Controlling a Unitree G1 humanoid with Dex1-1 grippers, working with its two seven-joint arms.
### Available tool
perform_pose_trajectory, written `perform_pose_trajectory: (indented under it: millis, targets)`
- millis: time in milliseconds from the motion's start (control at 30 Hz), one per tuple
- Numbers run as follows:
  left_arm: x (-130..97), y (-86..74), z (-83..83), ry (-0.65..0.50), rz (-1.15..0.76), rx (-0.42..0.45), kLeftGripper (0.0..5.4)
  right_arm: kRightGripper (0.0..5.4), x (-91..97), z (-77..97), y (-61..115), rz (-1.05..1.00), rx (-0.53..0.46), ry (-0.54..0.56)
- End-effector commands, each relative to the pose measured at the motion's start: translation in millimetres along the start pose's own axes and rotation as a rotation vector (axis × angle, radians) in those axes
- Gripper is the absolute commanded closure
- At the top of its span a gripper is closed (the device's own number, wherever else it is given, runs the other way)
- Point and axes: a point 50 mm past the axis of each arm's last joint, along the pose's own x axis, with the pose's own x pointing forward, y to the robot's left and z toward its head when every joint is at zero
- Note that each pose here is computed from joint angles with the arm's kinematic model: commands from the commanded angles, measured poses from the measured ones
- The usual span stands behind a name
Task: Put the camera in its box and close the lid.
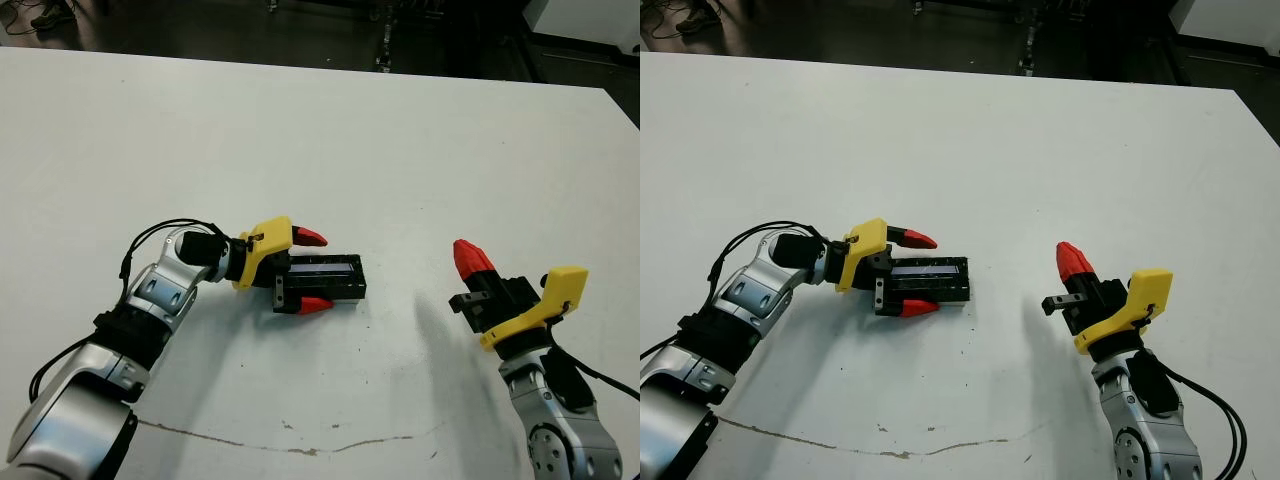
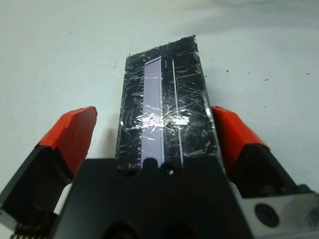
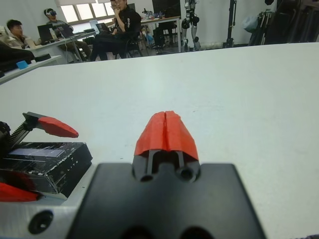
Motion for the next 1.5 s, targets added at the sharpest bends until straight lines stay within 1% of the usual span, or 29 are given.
perform_pose_trajectory:
  millis: [33,267,367,467,633,700,800,867,1000,1033,1100,1167,1233,1300,1367,1433,1500]
  targets:
    - [14.1,-22.8,-23.9,0.118,-0.115,-0.059,0.02,5.40,-3.1,-2.9,-3.3,-0.018,-0.005,0.016]
    - [-9.1,-19.6,-21.1,0.090,-0.097,-0.050,0.02,5.40,-2.7,-2.0,-2.8,-0.008,-0.007,0.010]
    - [-23.0,-19.6,-21.4,0.111,-0.073,-0.044,0.02,5.40,-2.5,-1.7,-2.2,-0.016,-0.002,0.020]
    - [-38.3,-20.7,-20.8,0.122,-0.060,-0.019,0.02,5.40,-1.7,-1.2,-1.7,0.000,0.006,0.006]
    - [-66.9,-23.1,-21.3,0.137,-0.050,-0.050,0.02,5.40,-1.1,-1.1,-1.5,-0.001,-0.001,0.008]
    - [-78.0,-23.9,-21.2,0.163,-0.036,-0.055,0.02,5.40,-0.9,-1.1,-1.1,-0.003,-0.002,0.008]
    - [-96.7,-24.3,-21.0,0.184,-0.007,-0.102,0.02,5.40,-0.6,-0.9,-1.0,0.002,0.004,0.013]
    - [-107.6,-24.4,-18.8,0.178,0.029,-0.089,0.02,5.40,-0.3,-0.8,-1.2,0.000,0.007,0.014]
    - [-131.0,-16.4,-10.6,0.211,0.147,-0.067,0.02,5.40,0.2,-0.9,-0.7,0.007,0.018,0.010]
    - [-135.7,-13.6,-8.6,0.219,0.178,-0.064,0.02,5.40,0.1,-1.0,-0.6,0.003,0.003,0.011]
    - [-145.7,-7.1,-4.5,0.219,0.252,-0.055,0.02,5.40,-0.1,-1.1,-0.4,0.001,-0.010,0.013]
    - [-155.0,-1.4,0.2,0.225,0.323,-0.054,0.02,5.40,-0.2,-1.5,-0.3,0.003,0.000,0.014]
    - [-161.8,2.2,6.4,0.215,0.391,-0.032,0.02,5.40,-0.5,-1.7,-0.2,-0.005,0.001,0.019]
    - [-165.9,4.6,12.5,0.168,0.443,-0.014,0.02,5.40,-1.0,-1.4,-0.5,-0.006,-0.008,0.021]
    - [-165.2,5.5,18.6,0.064,0.517,-0.034,0.02,5.40,-1.3,-1.6,-0.8,-0.005,-0.008,0.019]
    - [-156.5,3.7,24.9,-0.063,0.610,-0.065,0.02,5.40,-1.2,-2.1,-0.9,-0.002,-0.003,0.015]
    - [-141.0,-0.7,29.5,-0.189,0.694,-0.122,0.22,5.40,-1.1,-2.5,-0.7,-0.003,-0.007,0.015]
